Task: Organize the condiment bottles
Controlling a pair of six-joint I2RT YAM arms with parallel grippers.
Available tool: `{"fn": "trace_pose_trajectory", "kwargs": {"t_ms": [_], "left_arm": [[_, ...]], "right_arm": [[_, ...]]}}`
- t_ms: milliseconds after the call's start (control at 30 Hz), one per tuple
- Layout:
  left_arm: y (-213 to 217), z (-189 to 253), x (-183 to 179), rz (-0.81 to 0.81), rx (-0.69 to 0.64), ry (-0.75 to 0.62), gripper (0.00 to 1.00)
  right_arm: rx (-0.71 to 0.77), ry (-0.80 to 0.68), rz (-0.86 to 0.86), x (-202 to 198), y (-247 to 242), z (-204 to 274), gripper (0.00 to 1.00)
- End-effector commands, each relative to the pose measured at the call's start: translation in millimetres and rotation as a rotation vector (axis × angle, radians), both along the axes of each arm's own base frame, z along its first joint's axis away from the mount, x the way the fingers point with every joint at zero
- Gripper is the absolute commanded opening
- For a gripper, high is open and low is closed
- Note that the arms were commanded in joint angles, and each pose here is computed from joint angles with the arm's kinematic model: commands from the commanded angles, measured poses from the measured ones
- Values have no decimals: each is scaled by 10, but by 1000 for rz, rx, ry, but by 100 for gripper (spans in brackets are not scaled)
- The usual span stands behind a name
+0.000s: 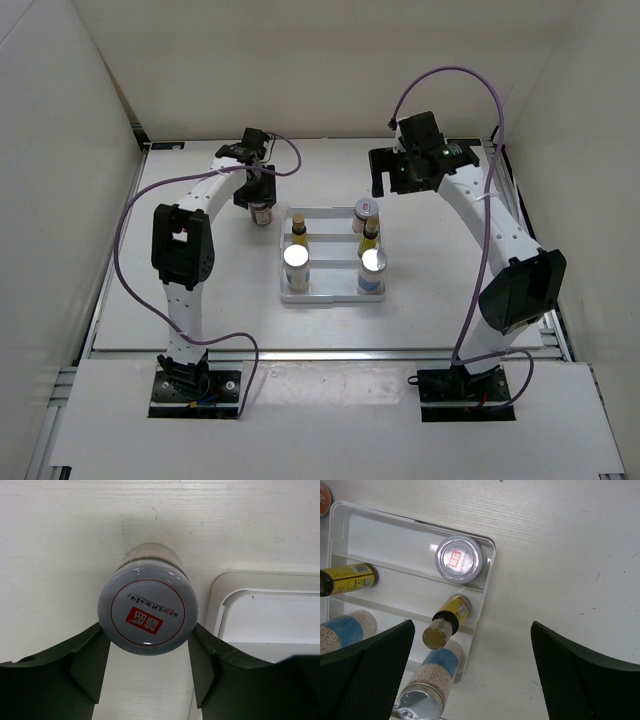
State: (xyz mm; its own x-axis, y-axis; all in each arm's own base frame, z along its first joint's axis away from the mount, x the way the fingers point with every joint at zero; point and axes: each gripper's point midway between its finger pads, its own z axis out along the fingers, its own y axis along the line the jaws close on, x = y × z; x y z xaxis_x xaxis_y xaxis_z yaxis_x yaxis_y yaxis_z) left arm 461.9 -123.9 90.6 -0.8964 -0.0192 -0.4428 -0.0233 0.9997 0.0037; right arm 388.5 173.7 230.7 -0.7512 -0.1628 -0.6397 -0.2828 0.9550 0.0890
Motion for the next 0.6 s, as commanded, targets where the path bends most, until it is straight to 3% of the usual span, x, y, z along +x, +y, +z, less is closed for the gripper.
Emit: {"fn": "trace_pose_trajectory", "kwargs": {"t_ms": [0,167,333,567], "left_arm": [[-33,526,156,-2,-31,-138,48],[-81,909,102,-16,-63,-213,34],[-208,1400,33,-44,-99,-318,27],[-619,1740,-72,-149,-167,-381,19]], "right_arm": [[22,-67,-21,-52,-88,241,100],[9,-53,-36,-117,-174,153,100],[11,-43,-43,-182,-197,119,100],[13,-48,-52,-199,-243,120,100]]}}
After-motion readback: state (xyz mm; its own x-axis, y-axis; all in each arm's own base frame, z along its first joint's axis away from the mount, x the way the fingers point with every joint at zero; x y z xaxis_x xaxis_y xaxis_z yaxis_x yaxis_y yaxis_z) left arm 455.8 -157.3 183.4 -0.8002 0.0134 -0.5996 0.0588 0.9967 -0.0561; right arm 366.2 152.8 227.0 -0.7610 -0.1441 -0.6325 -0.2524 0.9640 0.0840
